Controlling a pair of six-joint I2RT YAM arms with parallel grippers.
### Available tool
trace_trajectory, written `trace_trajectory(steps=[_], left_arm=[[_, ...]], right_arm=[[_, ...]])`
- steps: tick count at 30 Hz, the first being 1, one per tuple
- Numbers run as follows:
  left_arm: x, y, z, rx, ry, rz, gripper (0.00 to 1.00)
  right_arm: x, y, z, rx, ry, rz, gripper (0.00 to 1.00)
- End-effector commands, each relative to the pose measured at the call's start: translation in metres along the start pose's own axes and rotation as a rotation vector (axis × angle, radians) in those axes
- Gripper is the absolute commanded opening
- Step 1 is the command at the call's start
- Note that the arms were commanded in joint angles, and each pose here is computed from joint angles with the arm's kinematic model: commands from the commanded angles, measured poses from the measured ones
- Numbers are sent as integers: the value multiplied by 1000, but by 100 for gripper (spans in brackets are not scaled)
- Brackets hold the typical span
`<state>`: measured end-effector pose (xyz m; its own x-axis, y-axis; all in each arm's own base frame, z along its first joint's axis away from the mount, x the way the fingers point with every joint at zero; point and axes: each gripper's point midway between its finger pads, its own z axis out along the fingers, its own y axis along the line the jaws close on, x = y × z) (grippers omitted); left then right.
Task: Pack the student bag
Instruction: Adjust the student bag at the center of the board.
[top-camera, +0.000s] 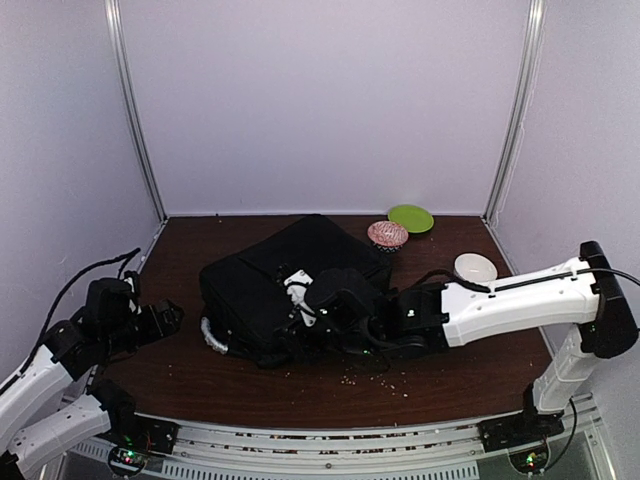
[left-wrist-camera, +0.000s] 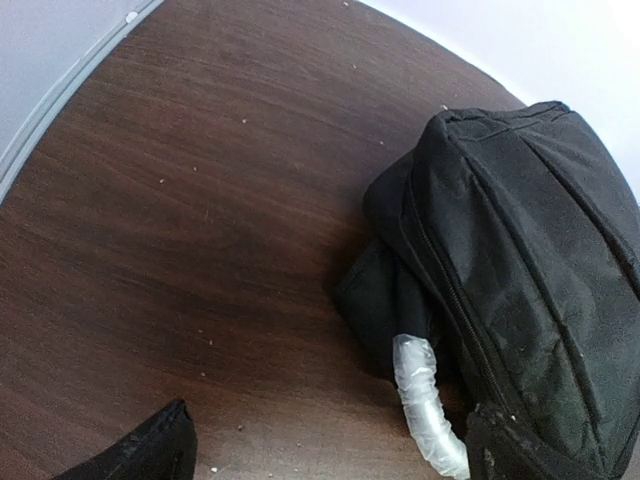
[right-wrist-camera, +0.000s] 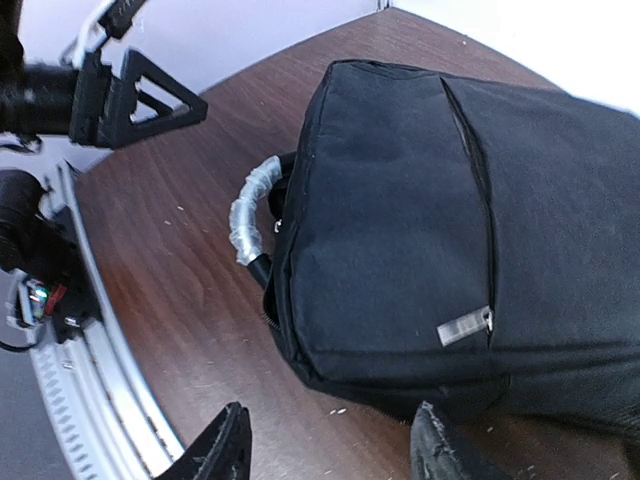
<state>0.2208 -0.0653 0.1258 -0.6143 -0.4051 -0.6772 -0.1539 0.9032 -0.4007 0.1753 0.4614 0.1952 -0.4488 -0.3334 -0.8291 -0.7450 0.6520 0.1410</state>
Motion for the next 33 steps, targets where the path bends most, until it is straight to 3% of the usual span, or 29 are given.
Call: trace_trajectory(steps=[1, 6, 22, 27, 33], left_arm=[[-1, -8, -1, 44, -1, -2, 96], [5, -8, 4, 28, 36, 10, 96], [19, -6, 11, 73, 39, -9, 96], [21, -6, 12, 78, 46, -14, 96], [19, -10, 12, 89, 40, -20, 96]], right_arm=[[11, -5, 17, 180, 96, -271, 55], [12, 17, 35, 250, 130, -425, 58], [26, 13, 81, 379, 227, -515, 55], [18, 6, 83, 419, 208, -493, 43], [-13, -5, 75, 451, 147, -429, 14]])
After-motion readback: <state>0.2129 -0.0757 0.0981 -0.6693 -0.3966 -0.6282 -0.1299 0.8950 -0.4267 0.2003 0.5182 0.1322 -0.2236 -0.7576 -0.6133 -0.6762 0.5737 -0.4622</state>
